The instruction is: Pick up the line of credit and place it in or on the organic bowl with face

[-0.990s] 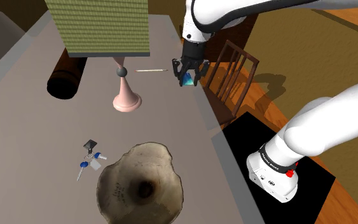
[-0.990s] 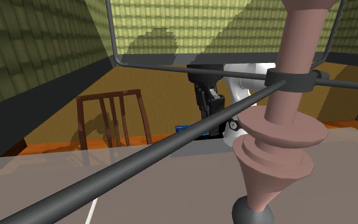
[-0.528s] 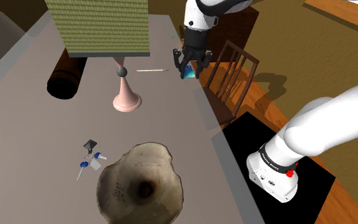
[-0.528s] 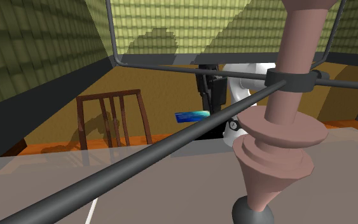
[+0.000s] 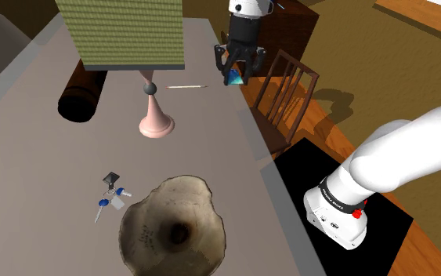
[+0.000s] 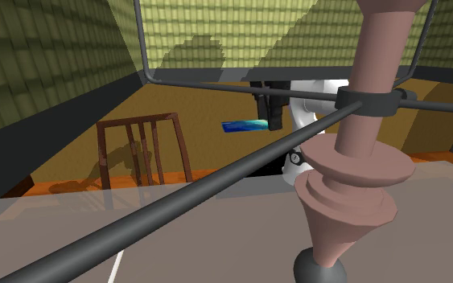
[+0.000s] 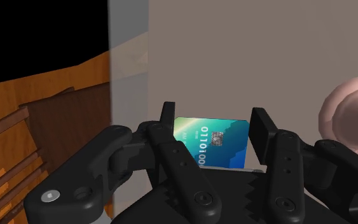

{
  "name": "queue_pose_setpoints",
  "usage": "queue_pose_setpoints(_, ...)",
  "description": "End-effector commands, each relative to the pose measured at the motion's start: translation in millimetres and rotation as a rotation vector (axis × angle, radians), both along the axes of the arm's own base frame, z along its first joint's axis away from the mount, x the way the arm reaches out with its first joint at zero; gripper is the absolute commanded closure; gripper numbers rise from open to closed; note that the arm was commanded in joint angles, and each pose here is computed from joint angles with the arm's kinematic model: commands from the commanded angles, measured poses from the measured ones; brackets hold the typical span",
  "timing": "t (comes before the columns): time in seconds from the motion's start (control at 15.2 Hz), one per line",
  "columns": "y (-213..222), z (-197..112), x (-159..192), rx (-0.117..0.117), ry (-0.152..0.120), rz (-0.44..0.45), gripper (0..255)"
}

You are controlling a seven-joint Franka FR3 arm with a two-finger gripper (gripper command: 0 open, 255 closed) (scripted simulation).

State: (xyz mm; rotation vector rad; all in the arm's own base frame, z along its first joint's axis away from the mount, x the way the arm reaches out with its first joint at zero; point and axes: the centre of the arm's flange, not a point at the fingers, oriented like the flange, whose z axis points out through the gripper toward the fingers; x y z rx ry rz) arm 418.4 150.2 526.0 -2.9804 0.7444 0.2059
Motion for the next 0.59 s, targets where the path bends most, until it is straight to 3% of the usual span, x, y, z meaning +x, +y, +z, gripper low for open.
queue_pose_setpoints(0.0,-1,11,0,0.0,0.0,0.0,255)
queue_pose_setpoints(0.26,-1,31,0,0.0,0.0,0.0,255)
queue_pose_setpoints(0.53,43,33,-30,0.0,0.0,0.0,255)
